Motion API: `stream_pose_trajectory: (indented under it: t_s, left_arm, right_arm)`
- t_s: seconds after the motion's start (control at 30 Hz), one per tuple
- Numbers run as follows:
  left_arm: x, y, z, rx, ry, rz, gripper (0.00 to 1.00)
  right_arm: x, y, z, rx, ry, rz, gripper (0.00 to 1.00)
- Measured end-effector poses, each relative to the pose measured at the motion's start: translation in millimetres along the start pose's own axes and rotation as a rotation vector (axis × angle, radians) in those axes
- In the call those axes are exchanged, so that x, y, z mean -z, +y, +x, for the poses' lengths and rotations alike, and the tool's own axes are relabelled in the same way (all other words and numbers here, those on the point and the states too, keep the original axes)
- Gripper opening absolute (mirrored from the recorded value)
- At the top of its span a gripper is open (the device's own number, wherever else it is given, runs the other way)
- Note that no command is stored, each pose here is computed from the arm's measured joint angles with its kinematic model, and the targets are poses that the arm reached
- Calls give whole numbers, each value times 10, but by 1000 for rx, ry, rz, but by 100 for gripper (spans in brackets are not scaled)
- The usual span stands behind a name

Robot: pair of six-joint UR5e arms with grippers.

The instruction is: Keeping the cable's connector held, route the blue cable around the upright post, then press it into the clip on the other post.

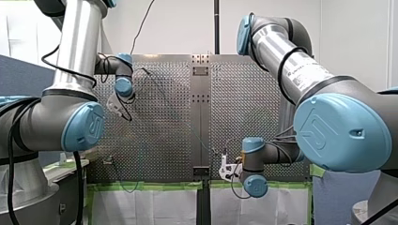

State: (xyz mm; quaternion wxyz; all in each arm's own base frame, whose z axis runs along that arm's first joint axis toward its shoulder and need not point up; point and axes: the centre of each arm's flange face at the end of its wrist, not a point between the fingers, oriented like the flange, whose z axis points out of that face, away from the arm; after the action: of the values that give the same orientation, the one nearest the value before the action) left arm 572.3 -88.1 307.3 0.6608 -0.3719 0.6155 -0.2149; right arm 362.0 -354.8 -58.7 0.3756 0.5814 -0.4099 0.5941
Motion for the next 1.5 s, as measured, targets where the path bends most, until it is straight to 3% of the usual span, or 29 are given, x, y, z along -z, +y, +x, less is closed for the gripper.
stream_pose_trajectory:
  t_s: [0.23, 1.0, 1.23, 1.5]
  left_arm:
    - [29, 31, -1, -34, -9, -36, 100]
    - [326, 97, 127, -270, 26, -230, 100]
    - [346, 92, 134, -334, 22, -243, 100]
    - [337, 59, 154, -400, 25, -223, 100]
  right_arm:
    - [1, -1, 0, 0, 0, 2, 0]
    - [3, -11, -3, 0, -1, 12, 0]
    - [2, -12, -2, -1, -1, 13, 0]
    - [1, -12, -2, -1, -1, 13, 0]
